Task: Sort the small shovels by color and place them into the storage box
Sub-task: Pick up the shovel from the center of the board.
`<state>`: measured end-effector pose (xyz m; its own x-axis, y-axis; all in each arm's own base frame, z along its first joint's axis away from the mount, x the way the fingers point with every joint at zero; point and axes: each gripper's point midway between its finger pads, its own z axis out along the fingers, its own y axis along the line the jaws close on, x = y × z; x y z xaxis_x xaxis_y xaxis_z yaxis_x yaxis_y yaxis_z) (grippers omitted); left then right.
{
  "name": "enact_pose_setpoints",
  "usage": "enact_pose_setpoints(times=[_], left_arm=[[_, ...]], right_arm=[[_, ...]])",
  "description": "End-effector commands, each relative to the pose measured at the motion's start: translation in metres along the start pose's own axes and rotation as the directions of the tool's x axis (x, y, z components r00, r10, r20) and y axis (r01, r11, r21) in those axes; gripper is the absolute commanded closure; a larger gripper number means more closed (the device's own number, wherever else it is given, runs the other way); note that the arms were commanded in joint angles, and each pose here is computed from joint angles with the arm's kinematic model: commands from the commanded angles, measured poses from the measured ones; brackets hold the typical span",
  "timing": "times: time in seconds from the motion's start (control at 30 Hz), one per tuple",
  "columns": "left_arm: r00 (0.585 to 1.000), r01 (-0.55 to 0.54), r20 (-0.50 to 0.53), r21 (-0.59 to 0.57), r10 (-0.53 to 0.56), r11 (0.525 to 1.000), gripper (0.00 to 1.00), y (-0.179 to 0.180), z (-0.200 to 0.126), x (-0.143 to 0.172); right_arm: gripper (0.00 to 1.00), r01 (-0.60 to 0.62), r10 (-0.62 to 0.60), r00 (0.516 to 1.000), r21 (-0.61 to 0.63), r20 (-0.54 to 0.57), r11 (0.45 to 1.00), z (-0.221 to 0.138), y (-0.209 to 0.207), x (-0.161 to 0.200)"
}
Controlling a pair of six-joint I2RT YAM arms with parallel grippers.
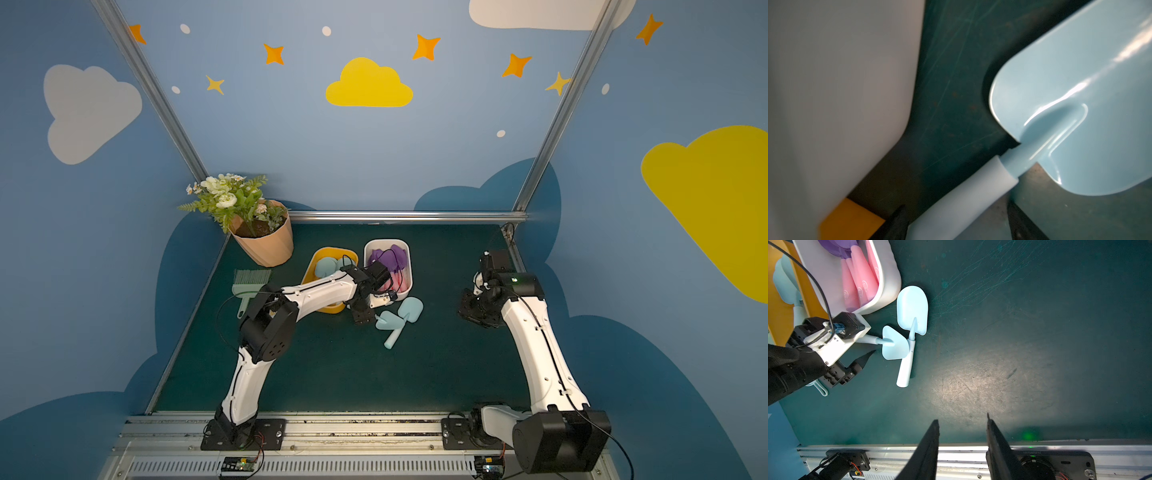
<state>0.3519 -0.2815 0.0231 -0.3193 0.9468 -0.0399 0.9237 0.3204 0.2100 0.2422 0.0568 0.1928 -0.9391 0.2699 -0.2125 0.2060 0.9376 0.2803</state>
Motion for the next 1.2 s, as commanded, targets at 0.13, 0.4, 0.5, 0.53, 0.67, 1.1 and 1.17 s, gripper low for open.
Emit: enact_pose_setpoints(times=[0.13,0.4,0.5,0.53,0.67,1.1,1.17], left_arm=[[0.995,0.0,-0.099,0.083,0.008,0.997,0.32,-0.027,0.012,0.028],[0.991,0.001,-0.133,0.092,0.011,0.996,0.35,-0.038,0.01,0.038],[0.993,0.007,-0.122,0.088,0.004,0.996,0.35,-0.037,0.006,0.036],[0.993,0.006,-0.118,0.086,0.004,0.996,0.35,-0.036,0.004,0.035],[0.993,0.004,-0.117,0.083,0.006,0.997,0.38,-0.037,-0.002,0.035],[0.988,0.013,-0.153,0.089,0.001,0.996,0.52,-0.047,-0.006,0.045],[0.988,0.014,-0.154,0.088,0.0,0.996,0.55,-0.048,-0.007,0.046]], right_arm=[[0.61,0.0,0.0,1.0,-0.019,-0.026,1.0,0.004,0.001,0.004],[0.61,-0.002,0.001,1.0,-0.029,-0.021,1.0,0.003,0.002,0.005],[0.61,-0.006,0.005,1.0,-0.03,-0.019,1.0,0.002,0.002,0.005],[0.61,-0.006,0.005,1.0,-0.032,-0.02,0.999,0.002,0.002,0.005],[0.61,-0.006,0.005,1.0,-0.038,-0.021,0.999,0.002,0.003,0.006],[0.61,-0.008,0.007,1.0,-0.043,-0.022,0.999,0.002,0.002,0.008],[0.61,-0.01,0.009,1.0,-0.043,-0.022,0.999,0.002,0.002,0.008]])
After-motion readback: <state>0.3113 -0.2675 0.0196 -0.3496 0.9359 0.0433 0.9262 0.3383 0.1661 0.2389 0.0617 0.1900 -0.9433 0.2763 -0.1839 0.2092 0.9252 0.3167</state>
